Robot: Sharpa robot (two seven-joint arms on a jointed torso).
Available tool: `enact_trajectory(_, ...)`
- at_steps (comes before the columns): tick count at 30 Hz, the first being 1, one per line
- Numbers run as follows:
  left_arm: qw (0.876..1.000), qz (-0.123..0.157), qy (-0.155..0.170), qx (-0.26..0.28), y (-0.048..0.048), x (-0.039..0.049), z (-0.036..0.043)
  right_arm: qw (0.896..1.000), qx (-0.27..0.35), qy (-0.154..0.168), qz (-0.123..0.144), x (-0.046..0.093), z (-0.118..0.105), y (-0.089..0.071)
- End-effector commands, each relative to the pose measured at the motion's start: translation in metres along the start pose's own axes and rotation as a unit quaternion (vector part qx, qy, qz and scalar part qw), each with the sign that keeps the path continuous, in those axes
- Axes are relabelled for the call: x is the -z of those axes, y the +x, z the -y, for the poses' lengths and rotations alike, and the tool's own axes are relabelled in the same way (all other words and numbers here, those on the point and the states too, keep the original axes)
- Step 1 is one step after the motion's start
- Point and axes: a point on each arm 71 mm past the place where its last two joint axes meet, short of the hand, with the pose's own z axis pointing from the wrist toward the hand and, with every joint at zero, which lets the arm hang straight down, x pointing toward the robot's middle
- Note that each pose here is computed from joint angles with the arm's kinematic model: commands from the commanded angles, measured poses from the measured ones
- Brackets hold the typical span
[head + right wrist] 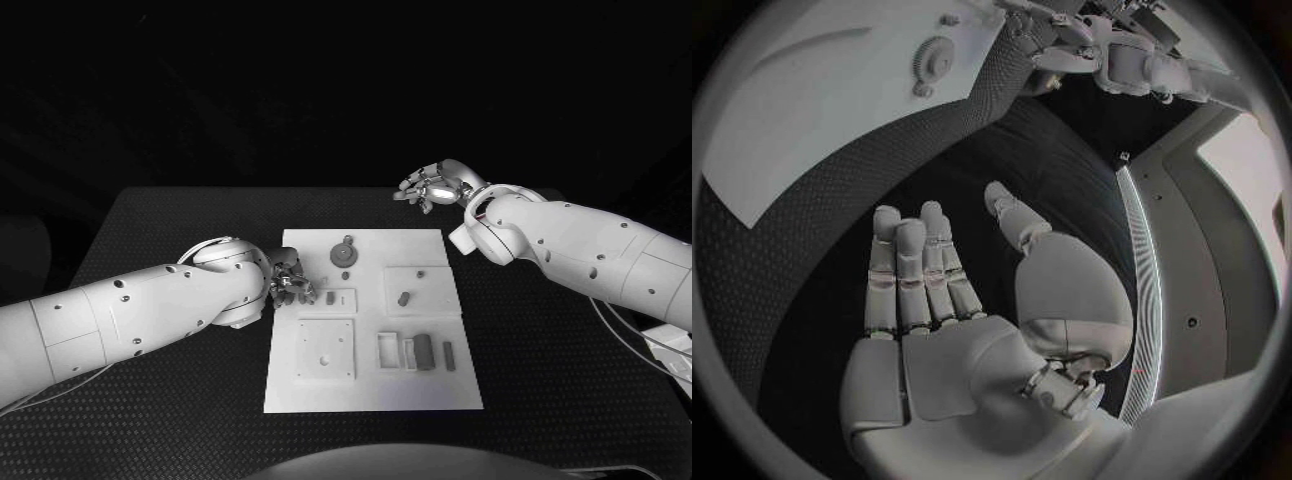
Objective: Assemble the parts on the task board
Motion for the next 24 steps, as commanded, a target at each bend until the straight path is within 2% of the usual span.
enact_trajectory(1, 1.0, -0.005, 0.002, -0.005, 0.0018, -0.0004, 0.0015, 1.0, -0.001, -0.004, -0.007, 0.0001, -0.0008, 0.0015)
enact_trajectory(16, 1.0, -0.013, -0.01, -0.011, 0.0077, -0.0047, -0.002, 1.0, -0.001, -0.004, -0.007, 0.0002, -0.0008, 0.0014)
enact_trajectory(24, 1.0, -0.015, -0.009, -0.012, 0.0094, -0.0062, -0.0009, 1.0, -0.001, -0.004, -0.007, 0.0001, -0.0008, 0.0015)
